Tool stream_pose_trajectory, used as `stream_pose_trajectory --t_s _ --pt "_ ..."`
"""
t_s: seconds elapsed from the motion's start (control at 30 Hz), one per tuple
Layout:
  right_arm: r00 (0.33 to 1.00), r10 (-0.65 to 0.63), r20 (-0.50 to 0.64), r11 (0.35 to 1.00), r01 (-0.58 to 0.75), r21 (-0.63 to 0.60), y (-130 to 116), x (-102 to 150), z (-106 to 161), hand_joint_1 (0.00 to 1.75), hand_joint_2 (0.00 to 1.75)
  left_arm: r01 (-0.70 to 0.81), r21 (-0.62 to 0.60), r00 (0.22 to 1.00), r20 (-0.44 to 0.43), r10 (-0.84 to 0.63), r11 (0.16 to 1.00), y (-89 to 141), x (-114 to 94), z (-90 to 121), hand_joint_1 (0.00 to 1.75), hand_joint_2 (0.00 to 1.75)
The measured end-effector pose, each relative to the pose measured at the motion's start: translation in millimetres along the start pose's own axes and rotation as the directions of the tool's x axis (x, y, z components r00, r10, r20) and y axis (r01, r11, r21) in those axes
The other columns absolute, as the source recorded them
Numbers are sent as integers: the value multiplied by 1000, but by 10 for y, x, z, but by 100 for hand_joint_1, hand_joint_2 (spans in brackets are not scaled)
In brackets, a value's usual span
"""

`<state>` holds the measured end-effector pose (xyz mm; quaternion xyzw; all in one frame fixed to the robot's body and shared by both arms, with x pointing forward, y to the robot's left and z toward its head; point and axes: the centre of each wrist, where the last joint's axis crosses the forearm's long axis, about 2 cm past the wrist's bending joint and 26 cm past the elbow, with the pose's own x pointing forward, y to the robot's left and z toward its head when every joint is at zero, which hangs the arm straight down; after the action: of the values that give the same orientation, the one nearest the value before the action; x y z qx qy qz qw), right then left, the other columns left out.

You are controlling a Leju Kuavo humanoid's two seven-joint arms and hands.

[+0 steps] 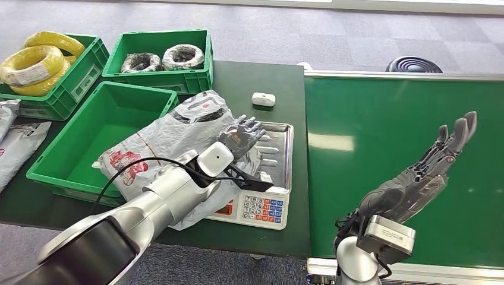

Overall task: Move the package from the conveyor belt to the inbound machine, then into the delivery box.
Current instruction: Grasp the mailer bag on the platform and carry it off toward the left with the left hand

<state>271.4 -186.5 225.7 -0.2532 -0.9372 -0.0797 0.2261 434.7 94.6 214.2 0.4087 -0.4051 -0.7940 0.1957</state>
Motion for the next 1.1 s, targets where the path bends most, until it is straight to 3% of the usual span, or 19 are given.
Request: stream_pose_trajectory --t_s 0.3,0.8,0.93,1.1 --pt "1000 -7 15 1000 7 -3 15 -13 -11 0 0 31 -119 999 -37 -35 992 -84 -76 10 0 175" --pt "1000 -8 15 1000 8 -4 30 -26 -18 0 0 32 -147 998 -50 -40 989 -125 -106 16 1 175" --pt "1000 -8 18 1000 8 -6 30 -27 -18 0 0 31 -150 998 -45 -38 988 -128 -108 16 148 175" --pt "1000 -7 28 1000 7 -9 24 -34 -19 0 0 16 -157 1000 -10 -18 987 -123 -114 15 151 175"
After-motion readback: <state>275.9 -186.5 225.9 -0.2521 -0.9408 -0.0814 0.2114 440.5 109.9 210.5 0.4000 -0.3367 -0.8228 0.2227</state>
